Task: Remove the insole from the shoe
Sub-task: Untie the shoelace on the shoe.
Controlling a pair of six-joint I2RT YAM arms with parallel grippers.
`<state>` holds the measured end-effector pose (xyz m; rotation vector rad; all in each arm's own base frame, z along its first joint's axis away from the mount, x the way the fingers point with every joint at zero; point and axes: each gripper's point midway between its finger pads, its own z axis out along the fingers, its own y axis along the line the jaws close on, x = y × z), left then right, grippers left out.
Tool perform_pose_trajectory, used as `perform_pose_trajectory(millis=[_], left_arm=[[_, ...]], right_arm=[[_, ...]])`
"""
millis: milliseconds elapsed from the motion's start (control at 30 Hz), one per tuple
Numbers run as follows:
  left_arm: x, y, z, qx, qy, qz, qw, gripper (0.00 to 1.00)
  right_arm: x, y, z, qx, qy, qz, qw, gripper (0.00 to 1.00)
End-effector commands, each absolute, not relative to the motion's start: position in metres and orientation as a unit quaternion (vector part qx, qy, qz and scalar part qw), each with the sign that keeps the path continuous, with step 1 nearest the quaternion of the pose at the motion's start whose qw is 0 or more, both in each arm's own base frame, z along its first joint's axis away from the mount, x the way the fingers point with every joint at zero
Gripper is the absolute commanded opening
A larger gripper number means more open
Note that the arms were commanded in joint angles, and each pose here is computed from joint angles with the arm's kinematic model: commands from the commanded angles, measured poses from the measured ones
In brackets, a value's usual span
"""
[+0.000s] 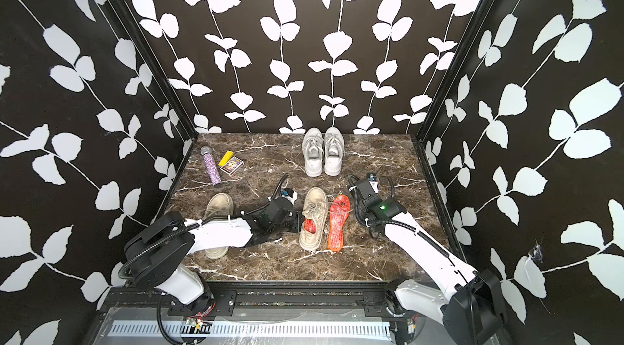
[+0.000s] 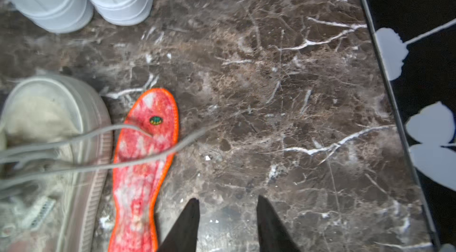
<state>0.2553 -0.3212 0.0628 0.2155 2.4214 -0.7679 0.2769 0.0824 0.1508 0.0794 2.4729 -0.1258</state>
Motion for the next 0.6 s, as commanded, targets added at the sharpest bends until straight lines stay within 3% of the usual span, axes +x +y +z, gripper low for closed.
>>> perform_pose_trajectory(millis=[0,133,333,567], left_arm=[[0.254,-0.317,0.063,0.087,0.91,-0.282,0.292,0.0],[0.256,-0.323,0.07,0.097,0.906,-0.287,0.296,0.0],[0.258,-0.323,0.084,0.11,0.899,-0.286,0.314,0.0],[0.253,-0.33,0.083,0.119,0.889,-0.312,0.314,0.0]], right_arm=[[0.285,0.104,0.167,-0.005,0.939,0.002,0.345,0.53],[0.287,0.127,0.169,-0.043,0.938,0.024,0.344,0.6],[0.282,0.202,0.153,-0.135,0.932,0.094,0.323,0.64],[0.282,0.234,0.121,-0.153,0.936,0.105,0.3,0.63]])
